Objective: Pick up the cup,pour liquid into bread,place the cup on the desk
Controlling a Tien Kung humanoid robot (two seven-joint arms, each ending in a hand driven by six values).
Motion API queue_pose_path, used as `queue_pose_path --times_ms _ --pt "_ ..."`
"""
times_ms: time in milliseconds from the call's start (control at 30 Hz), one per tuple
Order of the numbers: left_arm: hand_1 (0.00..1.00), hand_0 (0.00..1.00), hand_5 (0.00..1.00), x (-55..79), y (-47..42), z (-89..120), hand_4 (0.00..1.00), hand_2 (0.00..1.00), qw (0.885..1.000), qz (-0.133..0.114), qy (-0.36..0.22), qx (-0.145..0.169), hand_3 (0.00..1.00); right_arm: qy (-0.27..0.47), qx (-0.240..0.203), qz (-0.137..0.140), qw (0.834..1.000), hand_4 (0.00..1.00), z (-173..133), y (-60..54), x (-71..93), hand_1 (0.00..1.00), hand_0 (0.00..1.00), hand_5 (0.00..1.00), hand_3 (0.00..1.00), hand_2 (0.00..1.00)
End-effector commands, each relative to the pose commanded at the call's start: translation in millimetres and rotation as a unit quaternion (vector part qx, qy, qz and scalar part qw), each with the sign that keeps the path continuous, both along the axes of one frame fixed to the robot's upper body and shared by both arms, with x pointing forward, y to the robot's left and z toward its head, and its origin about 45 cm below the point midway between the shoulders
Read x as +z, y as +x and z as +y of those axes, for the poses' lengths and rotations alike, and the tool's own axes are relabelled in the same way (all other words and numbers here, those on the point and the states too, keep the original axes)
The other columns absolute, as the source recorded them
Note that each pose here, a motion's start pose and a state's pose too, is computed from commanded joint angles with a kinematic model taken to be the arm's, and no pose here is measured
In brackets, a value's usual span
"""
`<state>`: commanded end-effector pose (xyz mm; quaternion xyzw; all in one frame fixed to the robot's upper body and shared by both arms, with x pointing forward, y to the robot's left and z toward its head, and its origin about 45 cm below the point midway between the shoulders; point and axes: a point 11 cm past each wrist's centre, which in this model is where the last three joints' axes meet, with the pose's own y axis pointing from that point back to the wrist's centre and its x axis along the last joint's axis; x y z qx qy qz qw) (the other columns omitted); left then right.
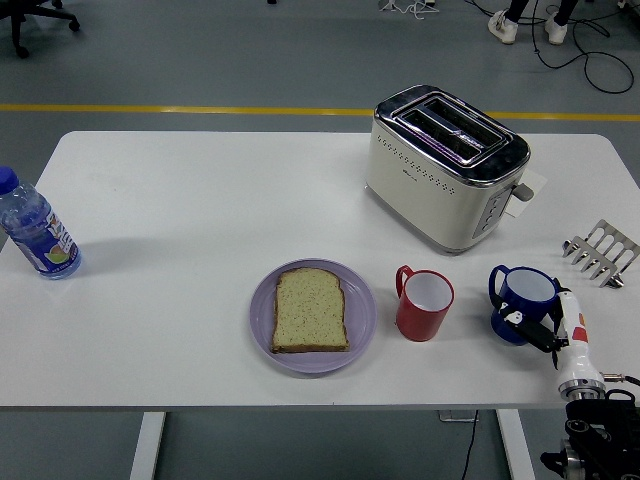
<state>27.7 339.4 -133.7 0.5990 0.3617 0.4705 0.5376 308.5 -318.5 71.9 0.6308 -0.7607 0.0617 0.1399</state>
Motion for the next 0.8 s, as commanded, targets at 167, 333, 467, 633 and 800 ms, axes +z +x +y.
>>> queue_pose_path --times_ms 167,333,467,633,800 --pt "0.648 0.638 0.848 0.1 1.8 0 0.323 0.66 1.0 -0.002 0.0 0.0 0.561 -0.002 0.005 -0.004 1.0 0.906 1 1.1 1.8 0.693 0.831 0.215 0.885 0.839" --pt "0.647 0.637 0.845 0.2 4.0 -1 0.323 0.66 1.0 -0.004 -0.001 0.001 0.56 -0.005 0.004 -0.009 1.0 0.924 0 2.7 4.4 0.719 0.868 0.22 0.956 0.885" --pt "0.647 0.637 0.845 0.3 4.7 -1 0.324 0.659 1.0 -0.005 -0.001 0.001 0.56 -0.004 0.003 -0.013 1.0 0.94 -2 3.3 6.8 0.727 0.876 0.218 0.978 0.896" --pt "0.647 0.637 0.837 0.5 5.2 0 0.324 0.659 1.0 -0.005 0.0 0.002 0.559 -0.004 0.002 -0.02 1.0 0.943 -3 2.9 9.9 0.745 0.894 0.221 0.988 0.903" --pt "0.646 0.637 0.834 0.6 5.9 0 0.326 0.658 1.0 -0.006 0.0 0.001 0.558 -0.004 0.0 -0.029 1.0 0.952 -4 2.2 15.4 0.76 0.907 0.228 0.998 0.91"
